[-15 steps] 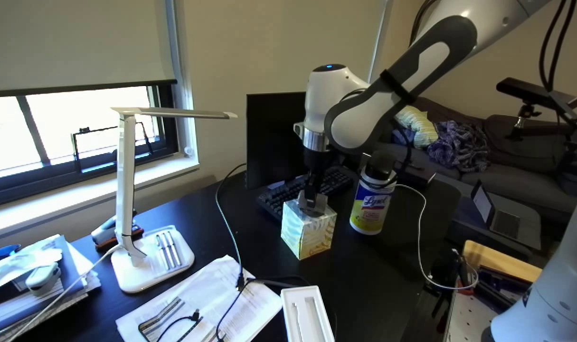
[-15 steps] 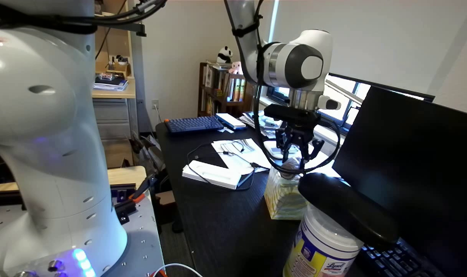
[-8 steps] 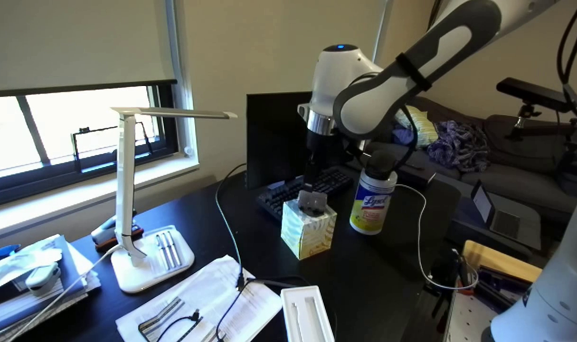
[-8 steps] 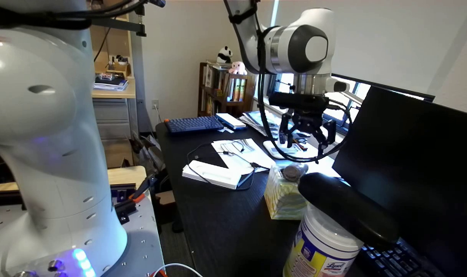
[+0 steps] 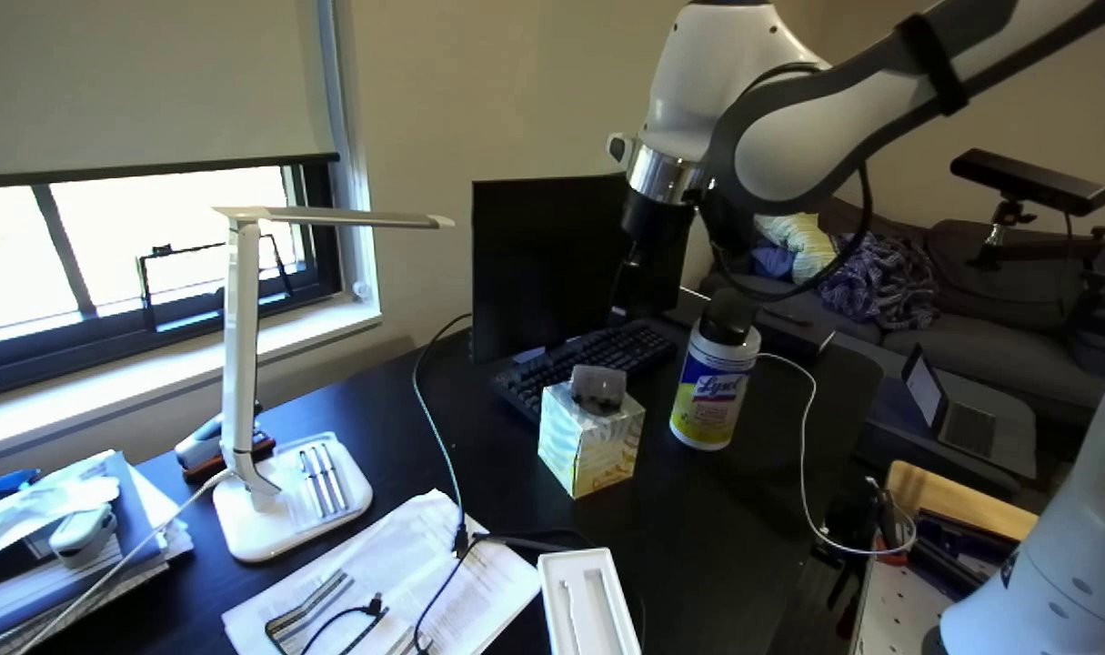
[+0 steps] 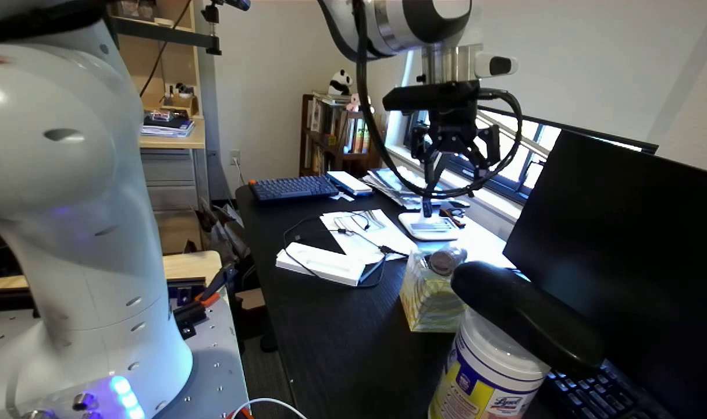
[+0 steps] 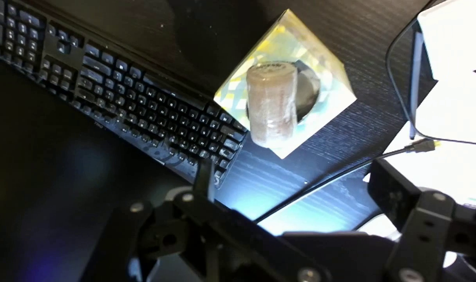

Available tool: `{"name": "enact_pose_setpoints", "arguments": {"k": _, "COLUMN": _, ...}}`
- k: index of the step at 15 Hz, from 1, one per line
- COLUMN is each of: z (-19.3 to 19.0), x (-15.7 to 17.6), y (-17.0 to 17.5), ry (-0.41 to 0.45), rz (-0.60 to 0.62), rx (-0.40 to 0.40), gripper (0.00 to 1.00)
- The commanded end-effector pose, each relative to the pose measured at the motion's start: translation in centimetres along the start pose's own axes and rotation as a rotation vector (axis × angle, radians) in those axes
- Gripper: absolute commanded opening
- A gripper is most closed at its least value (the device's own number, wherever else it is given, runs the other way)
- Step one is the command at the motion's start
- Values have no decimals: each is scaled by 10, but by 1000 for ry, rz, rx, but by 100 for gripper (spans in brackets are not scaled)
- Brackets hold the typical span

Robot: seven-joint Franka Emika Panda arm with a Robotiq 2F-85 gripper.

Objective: Pick the object next to the bottle and place it on top of the tissue box

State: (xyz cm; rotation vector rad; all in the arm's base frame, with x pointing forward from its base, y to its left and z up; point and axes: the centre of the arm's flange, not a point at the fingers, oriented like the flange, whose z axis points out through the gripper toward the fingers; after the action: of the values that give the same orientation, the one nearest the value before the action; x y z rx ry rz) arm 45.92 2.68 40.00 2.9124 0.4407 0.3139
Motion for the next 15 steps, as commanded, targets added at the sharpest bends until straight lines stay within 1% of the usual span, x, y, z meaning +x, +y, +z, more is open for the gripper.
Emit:
{"name": "enact_pose_setpoints", "arguments": {"k": 1, "z": -44, "x": -51, "y": -36, "ry": -67, "rz": 33, "rx": 54, "gripper": 100}}
{"name": "enact_pose_setpoints", "arguments": {"k": 3, "z": -58, "x": -72, "y": -49, "ry": -133, "rz": 30, "rx": 79, "gripper": 100}}
{"name": "enact_pose_setpoints", "arguments": {"k": 4, "z": -66, "x": -82, "y": -52, "ry": -142, "rz": 56, "rx": 82, "gripper": 100}}
{"name": "enact_pose_setpoints", "arguments": {"k": 6, "z": -77, "x": -95, "y": -51, "ry": -178, "rz": 110, "rx": 59, "gripper": 100}}
{"name": "enact_pose_setpoints", "arguments": {"k": 7, "z": -80, "x": -100, "y": -48, "ry": -192, "rz": 159, "rx": 37, "gripper": 100}}
{"name": "enact_pose_setpoints", "arguments": {"k": 9, "z": -83, "x": -111, "y": -41, "ry": -201, "rz": 225, "rx": 26, "gripper": 100}}
{"name": "enact_pose_setpoints", "arguments": {"k": 10, "z": -83, "x": -116, "y": -37, "ry": -190, "rz": 259, "rx": 22, "gripper": 100}}
{"name": "enact_pose_setpoints", "arguments": {"k": 11, "z": -80, "x": -119, "y": -33, "ry": -190, "rz": 283, "rx": 41, "gripper": 100}}
{"name": "enact_pose_setpoints", "arguments": {"k": 12, "z": -81, "x": -103, "y": -36, "ry": -185, "rz": 222, "rx": 33, "gripper": 100}}
{"name": "enact_pose_setpoints", "arguments": {"k": 15, "z": -79, "x": -111, "y": -31, "ry": -187, "rz": 252, "rx": 33, "gripper": 100}}
